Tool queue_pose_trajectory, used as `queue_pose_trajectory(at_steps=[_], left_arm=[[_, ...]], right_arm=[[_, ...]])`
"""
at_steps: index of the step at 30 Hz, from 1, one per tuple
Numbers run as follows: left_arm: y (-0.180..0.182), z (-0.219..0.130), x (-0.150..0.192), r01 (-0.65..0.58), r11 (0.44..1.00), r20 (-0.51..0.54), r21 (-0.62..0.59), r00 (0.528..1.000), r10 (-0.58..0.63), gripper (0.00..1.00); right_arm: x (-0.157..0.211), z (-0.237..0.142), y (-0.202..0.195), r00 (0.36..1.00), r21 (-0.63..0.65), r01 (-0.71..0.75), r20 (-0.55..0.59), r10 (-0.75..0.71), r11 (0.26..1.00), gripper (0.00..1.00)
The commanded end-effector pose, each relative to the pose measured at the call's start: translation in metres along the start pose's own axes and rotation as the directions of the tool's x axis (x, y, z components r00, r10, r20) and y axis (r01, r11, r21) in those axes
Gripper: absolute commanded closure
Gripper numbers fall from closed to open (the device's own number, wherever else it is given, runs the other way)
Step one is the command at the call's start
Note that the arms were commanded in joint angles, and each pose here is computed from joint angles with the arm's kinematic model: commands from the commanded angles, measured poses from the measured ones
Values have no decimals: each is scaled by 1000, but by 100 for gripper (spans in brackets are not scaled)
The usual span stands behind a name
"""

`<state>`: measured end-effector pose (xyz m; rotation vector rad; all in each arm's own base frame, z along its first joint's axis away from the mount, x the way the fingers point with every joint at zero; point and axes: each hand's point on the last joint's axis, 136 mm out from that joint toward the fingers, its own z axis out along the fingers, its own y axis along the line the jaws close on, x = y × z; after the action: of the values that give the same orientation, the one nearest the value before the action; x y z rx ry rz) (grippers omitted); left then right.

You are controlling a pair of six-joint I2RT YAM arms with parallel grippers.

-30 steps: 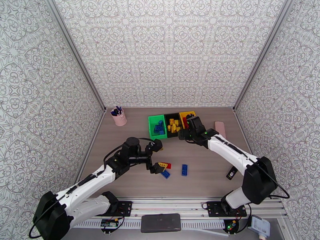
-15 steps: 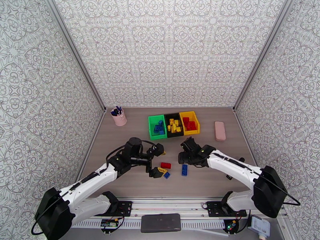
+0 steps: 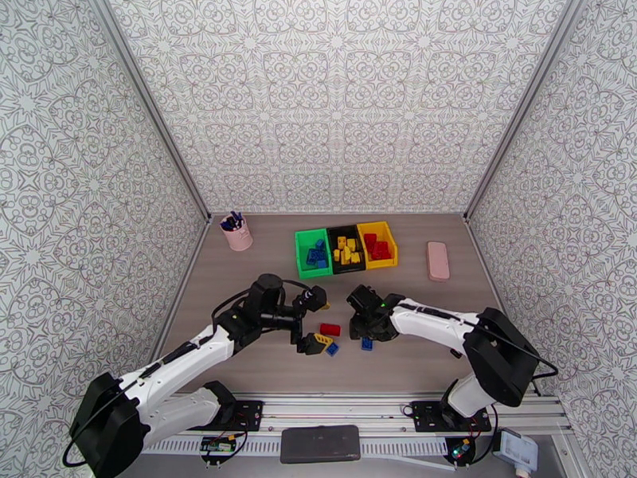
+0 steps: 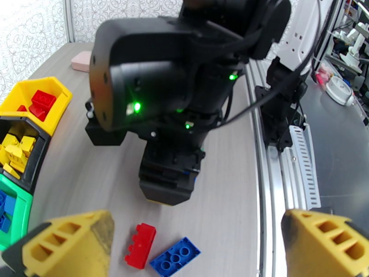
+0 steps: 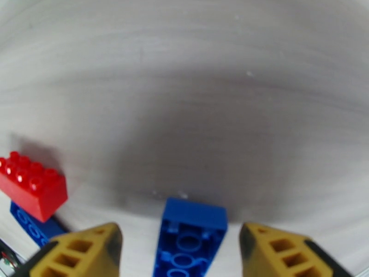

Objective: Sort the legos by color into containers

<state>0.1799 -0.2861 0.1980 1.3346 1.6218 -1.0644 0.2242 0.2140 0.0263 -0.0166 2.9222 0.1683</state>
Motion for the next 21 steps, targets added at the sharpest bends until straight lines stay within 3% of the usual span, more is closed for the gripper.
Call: queue_pose_trajectory(at_steps=[1, 10, 16, 21], left_arm=[[2, -2, -9, -37, 999, 17, -24, 999, 38, 0], [4, -4, -10, -46, 998, 20, -48, 999, 47, 1], [5, -5, -10, -50, 996, 22, -67, 998, 51, 0], [12, -10, -11, -29, 990, 18, -136, 999, 32, 0]], right_arm=[[0, 4, 3, 1000, -7, 12, -3, -12, 1000, 41], [-2, 3, 1, 1000, 15, 22, -4, -22, 1000, 64], [-9, -6, 4, 999, 6, 25, 26, -26, 1000, 69], [-35, -24, 19, 989, -51, 50, 145, -42, 997, 69]])
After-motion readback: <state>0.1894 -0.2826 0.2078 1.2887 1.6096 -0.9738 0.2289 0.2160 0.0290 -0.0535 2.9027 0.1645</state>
